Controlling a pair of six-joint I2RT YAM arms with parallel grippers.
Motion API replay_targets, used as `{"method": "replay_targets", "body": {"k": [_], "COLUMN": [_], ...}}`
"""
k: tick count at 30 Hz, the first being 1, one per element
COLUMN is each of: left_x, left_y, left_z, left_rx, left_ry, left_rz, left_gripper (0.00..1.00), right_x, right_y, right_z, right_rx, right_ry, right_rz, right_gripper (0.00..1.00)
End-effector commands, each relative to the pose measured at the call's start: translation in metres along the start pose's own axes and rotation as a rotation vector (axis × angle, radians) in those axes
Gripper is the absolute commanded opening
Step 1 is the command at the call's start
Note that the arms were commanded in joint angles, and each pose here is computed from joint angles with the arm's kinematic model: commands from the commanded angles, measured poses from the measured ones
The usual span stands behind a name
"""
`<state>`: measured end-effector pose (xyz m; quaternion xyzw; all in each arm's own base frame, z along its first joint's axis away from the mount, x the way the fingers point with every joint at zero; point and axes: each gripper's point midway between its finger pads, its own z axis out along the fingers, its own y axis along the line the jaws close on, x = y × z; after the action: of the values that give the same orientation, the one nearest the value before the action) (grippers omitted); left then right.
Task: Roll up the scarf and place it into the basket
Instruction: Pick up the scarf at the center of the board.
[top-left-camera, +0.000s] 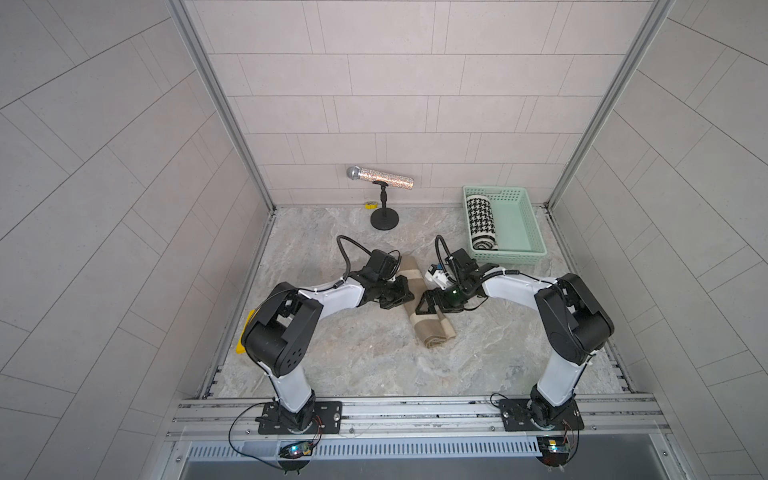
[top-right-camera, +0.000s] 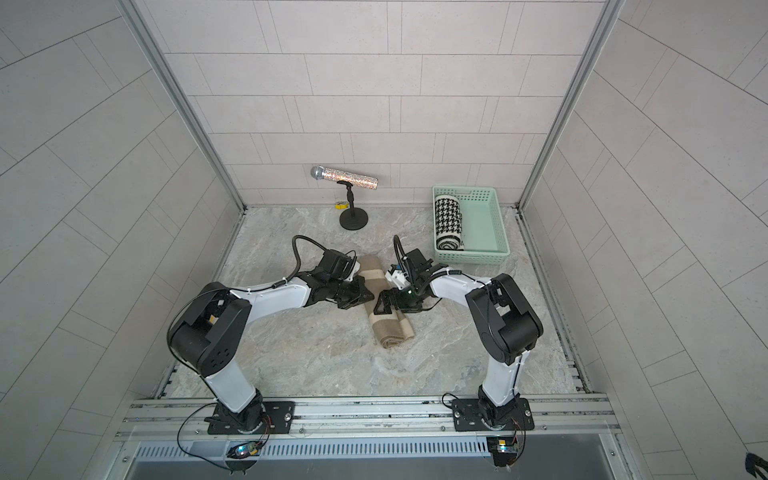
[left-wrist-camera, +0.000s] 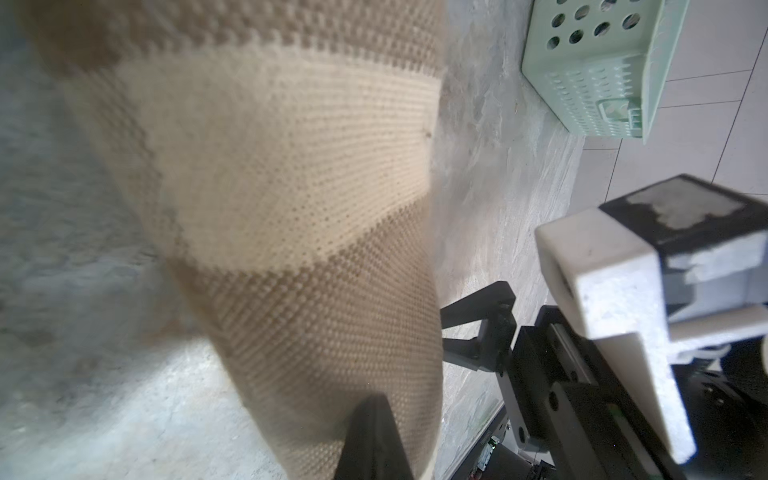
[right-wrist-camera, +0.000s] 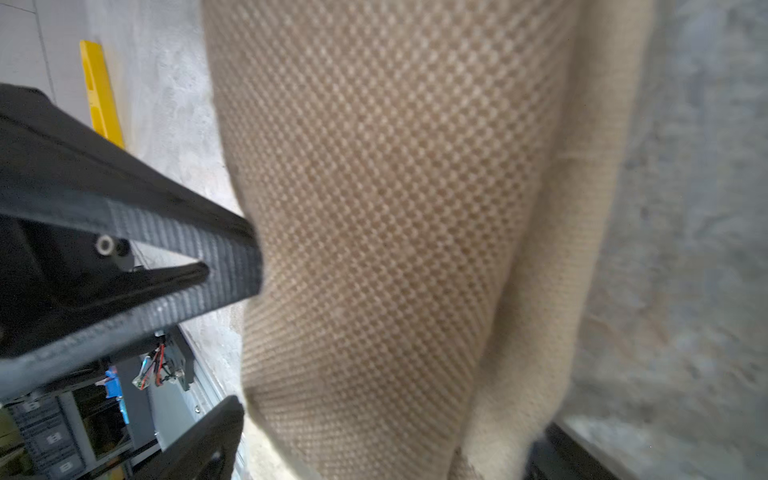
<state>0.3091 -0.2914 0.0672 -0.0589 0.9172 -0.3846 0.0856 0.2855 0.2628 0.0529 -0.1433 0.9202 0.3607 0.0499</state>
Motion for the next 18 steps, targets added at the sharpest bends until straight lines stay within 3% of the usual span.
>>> {"method": "replay_targets", "body": {"k": [1, 6, 18], "left_x": [-0.003, -0.006, -0.009], "left_y": [-0.01, -0.01, -0.007], "left_z": [0.003, 0.005, 0.008], "left_rx": [0.017, 0.012, 0.008], "left_ry": [-0.007, -0.019, -0.046], "left_rz": [0.01, -0.002, -0.034], "left_gripper": [0.02, 0.0, 0.0], "right_x": [0.006, 0.01, 0.025], "right_y": [0.012, 0.017, -0.028], "right_z": [0.006, 0.006, 0.029], "right_rx": [-0.078, -0.081, 0.188], "right_ry": [0.011, -0.005, 0.022], "right_rz": [-0.009, -0.01, 0.047], "right_gripper": [1.0, 1.0, 0.86]}}
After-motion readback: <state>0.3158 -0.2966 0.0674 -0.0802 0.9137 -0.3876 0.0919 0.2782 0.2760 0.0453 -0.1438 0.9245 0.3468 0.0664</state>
